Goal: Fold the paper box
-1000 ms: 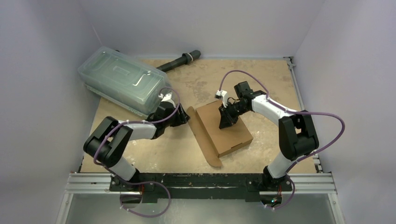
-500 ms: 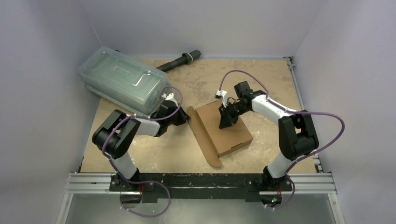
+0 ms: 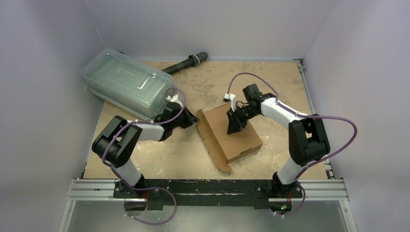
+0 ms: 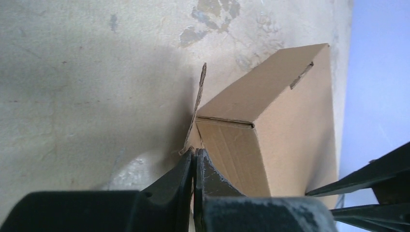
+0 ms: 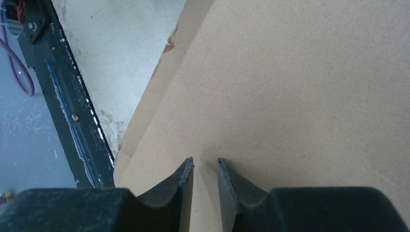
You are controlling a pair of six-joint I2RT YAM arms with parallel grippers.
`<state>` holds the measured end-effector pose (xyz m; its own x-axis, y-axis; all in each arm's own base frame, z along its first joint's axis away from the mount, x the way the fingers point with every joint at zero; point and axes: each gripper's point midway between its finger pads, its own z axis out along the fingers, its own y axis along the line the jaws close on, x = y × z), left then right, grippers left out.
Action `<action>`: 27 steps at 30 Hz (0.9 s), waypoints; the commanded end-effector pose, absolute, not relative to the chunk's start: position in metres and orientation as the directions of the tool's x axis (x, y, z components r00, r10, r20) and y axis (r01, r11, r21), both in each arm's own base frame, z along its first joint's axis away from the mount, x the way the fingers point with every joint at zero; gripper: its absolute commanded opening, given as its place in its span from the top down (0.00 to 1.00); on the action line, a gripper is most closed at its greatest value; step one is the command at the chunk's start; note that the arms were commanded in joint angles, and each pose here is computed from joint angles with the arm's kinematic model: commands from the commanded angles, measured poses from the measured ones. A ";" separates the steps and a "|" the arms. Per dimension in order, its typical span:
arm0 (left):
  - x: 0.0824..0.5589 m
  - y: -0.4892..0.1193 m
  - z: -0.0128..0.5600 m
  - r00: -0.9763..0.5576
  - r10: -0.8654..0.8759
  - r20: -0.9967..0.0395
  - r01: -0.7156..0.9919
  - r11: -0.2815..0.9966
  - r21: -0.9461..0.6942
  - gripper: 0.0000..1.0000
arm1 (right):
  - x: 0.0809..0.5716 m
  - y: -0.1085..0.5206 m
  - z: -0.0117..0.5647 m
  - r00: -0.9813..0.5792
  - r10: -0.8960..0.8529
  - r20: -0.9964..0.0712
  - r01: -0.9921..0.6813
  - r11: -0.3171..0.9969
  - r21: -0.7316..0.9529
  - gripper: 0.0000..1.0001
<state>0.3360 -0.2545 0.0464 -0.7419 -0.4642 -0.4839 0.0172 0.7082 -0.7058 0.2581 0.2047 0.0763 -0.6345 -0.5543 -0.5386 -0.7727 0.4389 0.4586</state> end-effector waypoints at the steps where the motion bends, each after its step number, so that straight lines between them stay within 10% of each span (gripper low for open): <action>1: 0.336 -0.284 0.087 -0.775 -0.528 -0.346 0.007 0.540 -0.841 1.00 | 0.265 0.197 0.066 -0.615 -0.588 -0.525 -0.788 0.463 0.406 0.70; 27: 0.286 -0.323 0.101 -0.848 -0.504 -0.163 0.076 0.189 -0.979 0.71 | 0.265 0.201 0.085 -0.575 -0.586 -0.571 -0.818 0.421 0.391 0.60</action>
<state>0.2927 -0.3058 0.0663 -0.8381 -0.5228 -0.1558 -0.0286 0.3273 -0.9445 0.2543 0.2019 0.0793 -0.6392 -0.5582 -0.5290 -0.7686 0.4399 0.4645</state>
